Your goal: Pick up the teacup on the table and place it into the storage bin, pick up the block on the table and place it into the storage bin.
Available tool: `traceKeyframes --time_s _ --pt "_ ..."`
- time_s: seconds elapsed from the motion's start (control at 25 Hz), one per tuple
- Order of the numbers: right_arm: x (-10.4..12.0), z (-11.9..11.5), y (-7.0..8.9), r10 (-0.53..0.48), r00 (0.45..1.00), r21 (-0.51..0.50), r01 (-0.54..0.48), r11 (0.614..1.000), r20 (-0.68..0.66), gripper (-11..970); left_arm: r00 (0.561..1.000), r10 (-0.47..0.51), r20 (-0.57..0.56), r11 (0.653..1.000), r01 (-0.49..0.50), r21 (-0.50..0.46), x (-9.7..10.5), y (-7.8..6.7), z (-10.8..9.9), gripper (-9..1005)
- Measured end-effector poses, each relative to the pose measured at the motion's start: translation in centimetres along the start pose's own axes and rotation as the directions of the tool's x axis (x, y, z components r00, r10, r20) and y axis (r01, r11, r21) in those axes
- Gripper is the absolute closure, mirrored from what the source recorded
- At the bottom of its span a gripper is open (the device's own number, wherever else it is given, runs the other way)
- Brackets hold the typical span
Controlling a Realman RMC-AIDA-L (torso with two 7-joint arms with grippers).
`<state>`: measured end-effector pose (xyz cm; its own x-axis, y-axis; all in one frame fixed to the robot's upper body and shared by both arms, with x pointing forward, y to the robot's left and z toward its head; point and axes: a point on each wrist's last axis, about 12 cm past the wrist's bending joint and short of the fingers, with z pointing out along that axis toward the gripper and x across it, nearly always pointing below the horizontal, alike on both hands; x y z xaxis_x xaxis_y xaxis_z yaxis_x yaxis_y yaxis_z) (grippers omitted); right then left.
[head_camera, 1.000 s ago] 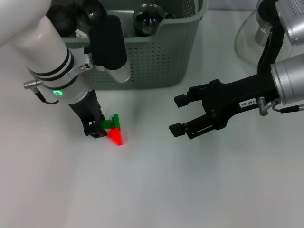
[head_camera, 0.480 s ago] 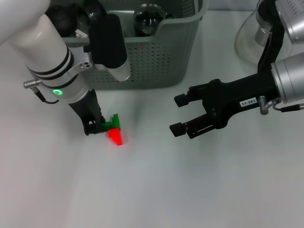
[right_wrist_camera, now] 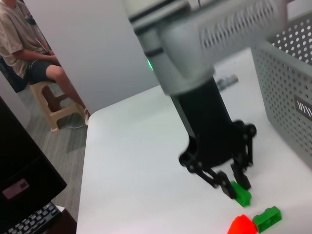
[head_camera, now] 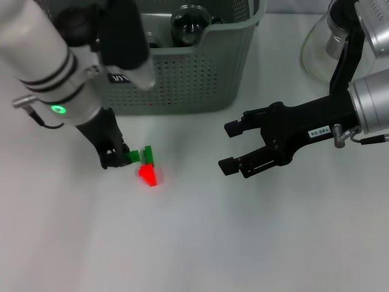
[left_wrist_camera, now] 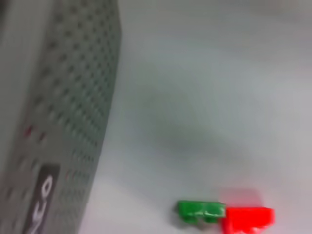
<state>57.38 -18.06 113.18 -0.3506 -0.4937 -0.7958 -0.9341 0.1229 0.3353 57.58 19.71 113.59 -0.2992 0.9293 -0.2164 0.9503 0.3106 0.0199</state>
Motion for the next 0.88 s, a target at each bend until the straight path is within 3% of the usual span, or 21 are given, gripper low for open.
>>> traceKeyframes --time_s 0.12,0.2,0.24,0.28,0.4,0.48,0.6,0.64,0.72,0.8,0.88 --pt "0.0 0.0 0.0 0.000 1.000 0.001 0.000 1.000 0.000 18 0.995 -0.084 0.045 0.995 0.082 0.059 1.0 -0.3 -2.1 825" --pt "0.1 0.0 0.0 0.003 1.000 0.002 -0.003 1.000 0.000 18 0.983 -0.160 0.094 0.979 0.146 0.144 1.6 -0.6 -3.7 814" --pt "0.1 0.0 0.0 0.005 1.000 0.002 -0.005 1.000 0.000 18 0.959 -0.233 0.162 0.946 0.184 0.269 2.3 -0.8 -5.3 809" --pt "0.1 0.0 0.0 0.006 1.000 0.002 -0.006 1.000 0.000 18 0.959 -0.233 0.162 0.946 0.184 0.269 2.3 -0.8 -5.3 804" --pt "0.1 0.0 0.0 0.009 1.000 -0.001 -0.009 1.000 0.001 18 0.905 -0.321 0.279 0.896 0.195 0.398 3.0 -0.2 -7.3 789" --pt "0.1 0.2 0.1 0.008 1.000 -0.006 -0.008 1.000 0.002 18 0.852 -0.363 0.378 0.882 0.183 0.434 3.4 1.0 -8.8 778" --pt "0.0 0.6 0.1 0.004 1.000 -0.016 -0.004 1.000 0.001 19 0.767 -0.387 0.512 0.898 0.188 0.398 3.7 3.1 -11.2 763" --pt "-0.1 0.7 0.2 0.002 1.000 -0.020 -0.002 1.000 0.000 19 0.721 -0.391 0.573 0.913 0.222 0.343 3.8 4.6 -12.6 758" --pt "-0.3 0.9 0.2 -0.003 1.000 -0.026 0.003 1.000 -0.002 19 0.679 -0.397 0.617 0.918 0.287 0.275 3.9 6.2 -13.9 747" --pt "-0.6 1.0 0.2 -0.006 1.000 -0.030 0.006 1.000 -0.003 19 0.631 -0.410 0.658 0.901 0.391 0.187 3.9 8.5 -15.2 737" --pt "-0.7 1.1 0.2 -0.007 1.000 -0.033 0.007 0.999 -0.003 19 0.610 -0.427 0.668 0.868 0.484 0.113 3.9 10.1 -15.6 727"
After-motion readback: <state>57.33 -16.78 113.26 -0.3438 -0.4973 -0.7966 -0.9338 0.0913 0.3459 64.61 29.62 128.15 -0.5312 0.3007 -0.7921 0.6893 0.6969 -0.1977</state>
